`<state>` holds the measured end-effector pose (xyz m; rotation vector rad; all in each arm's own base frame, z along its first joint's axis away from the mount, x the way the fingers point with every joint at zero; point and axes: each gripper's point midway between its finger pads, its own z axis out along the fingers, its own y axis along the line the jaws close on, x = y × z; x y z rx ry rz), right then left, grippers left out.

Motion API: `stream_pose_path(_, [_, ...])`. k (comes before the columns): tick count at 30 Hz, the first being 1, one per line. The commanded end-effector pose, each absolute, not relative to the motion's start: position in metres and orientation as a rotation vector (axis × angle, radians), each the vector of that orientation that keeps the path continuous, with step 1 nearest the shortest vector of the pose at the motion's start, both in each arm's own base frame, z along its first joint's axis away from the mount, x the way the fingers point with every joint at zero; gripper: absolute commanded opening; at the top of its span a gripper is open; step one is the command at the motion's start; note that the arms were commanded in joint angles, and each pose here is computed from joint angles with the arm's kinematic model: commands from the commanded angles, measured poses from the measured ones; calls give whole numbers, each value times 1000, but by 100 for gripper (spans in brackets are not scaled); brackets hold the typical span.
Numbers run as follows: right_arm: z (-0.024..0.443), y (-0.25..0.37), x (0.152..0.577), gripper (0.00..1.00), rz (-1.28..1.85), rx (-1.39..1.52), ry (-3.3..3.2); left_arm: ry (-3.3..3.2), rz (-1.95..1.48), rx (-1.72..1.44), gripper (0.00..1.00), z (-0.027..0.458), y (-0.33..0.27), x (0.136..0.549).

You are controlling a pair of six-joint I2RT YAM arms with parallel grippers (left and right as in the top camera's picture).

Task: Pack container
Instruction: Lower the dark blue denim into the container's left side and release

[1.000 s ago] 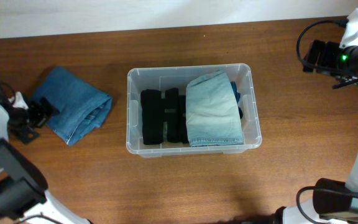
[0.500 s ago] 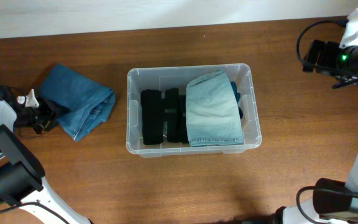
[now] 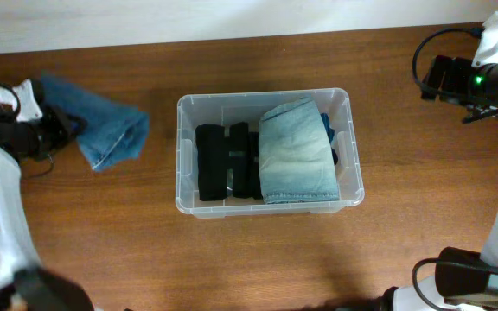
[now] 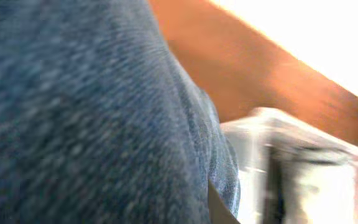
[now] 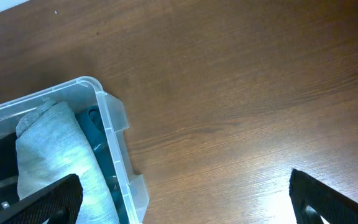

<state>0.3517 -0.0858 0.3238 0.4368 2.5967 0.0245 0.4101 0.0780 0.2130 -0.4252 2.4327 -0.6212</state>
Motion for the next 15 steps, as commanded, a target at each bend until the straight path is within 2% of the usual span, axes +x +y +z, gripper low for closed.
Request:
stream_pose_path(1, [321,-87,352,99,29,447,2602,2230,-693,3,1,316,-16,388])
stream_pose_path(7, [321,-87,352,98,29,447,2604,2192,-820,343,1,339,-121,353])
stream_pose_path(15, [321,-87,352,99,29,447,2604,2313,-918,638,1,290,-203,333])
